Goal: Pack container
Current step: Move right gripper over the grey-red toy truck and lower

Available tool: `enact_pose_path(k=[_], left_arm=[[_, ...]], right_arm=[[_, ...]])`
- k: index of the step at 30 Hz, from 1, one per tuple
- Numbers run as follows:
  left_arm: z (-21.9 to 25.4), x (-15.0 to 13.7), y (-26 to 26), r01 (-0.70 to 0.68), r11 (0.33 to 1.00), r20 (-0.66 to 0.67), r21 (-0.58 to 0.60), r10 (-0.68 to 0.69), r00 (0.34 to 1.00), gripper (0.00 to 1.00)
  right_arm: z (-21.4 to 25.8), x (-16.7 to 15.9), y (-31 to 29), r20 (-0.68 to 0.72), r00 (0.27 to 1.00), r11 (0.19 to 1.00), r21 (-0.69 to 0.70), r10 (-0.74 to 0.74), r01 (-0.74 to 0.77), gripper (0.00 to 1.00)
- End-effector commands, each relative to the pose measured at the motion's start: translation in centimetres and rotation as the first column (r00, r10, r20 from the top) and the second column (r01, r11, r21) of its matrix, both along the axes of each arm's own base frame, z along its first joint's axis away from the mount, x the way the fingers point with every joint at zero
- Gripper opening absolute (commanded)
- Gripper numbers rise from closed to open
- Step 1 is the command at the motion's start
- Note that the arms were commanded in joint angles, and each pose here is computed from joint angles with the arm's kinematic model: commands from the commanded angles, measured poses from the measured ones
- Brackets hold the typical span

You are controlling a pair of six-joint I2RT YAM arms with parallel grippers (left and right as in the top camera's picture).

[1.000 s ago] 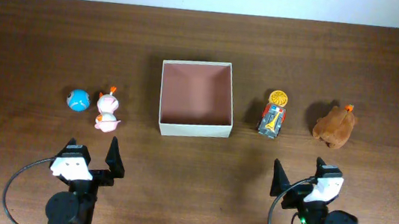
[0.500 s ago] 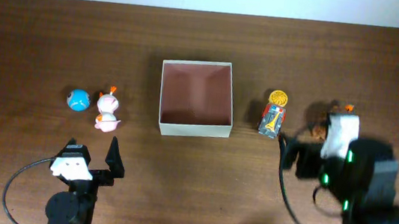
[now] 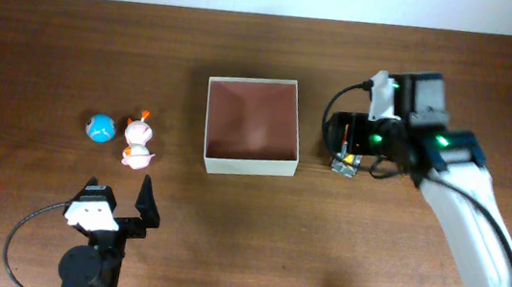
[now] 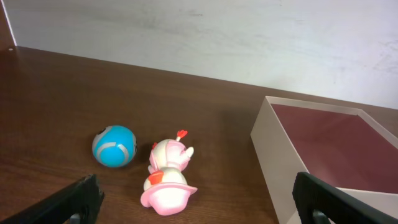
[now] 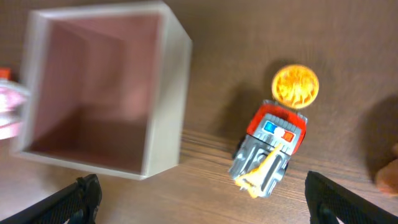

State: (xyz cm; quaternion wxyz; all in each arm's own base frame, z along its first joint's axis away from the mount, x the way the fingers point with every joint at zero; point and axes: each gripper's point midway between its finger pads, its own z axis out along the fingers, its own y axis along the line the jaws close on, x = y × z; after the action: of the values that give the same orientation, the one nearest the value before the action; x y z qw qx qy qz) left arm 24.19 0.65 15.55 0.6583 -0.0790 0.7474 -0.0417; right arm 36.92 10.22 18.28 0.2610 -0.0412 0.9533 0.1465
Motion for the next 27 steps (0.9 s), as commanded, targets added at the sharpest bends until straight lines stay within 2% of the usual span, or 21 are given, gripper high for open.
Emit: enact_pose_path(k=[1,6,15,25,27], left_arm=[[0.0,0.0,0.0,0.007,1.000,0.004,0.015,-0.007,1.000,1.00],[0.0,0.0,0.0,0.007,1.000,0.004,0.015,-0.007,1.000,0.99],[0.0,0.0,0.0,0.007,1.000,0.004,0.015,-0.007,1.000,1.00],[0.0,0.0,0.0,0.007,1.000,0.004,0.015,-0.007,1.000,1.00],[0.0,0.0,0.0,0.007,1.000,0.004,0.015,-0.007,1.000,1.00]], right_arm=[[-3.9,1.4,-0.9,-0.104,0.990,0.995,-0.033,-0.093,0.089,0.99],[-8.0,2.1,-2.3,-0.196,0.950,0.969,-0.098,-0.242,0.226,0.99],[-8.9,2.4,-4.3,-0.184,0.902,0.917,-0.169,-0.390,0.362,1.00],[-13.7,1.9,-4.4,-0.290,0.847,0.892,-0.218,-0.446,0.396,0.96],[-14.5,2.1,-4.3,-0.298,0.845,0.893,-0.219,-0.445,0.393,0.92]])
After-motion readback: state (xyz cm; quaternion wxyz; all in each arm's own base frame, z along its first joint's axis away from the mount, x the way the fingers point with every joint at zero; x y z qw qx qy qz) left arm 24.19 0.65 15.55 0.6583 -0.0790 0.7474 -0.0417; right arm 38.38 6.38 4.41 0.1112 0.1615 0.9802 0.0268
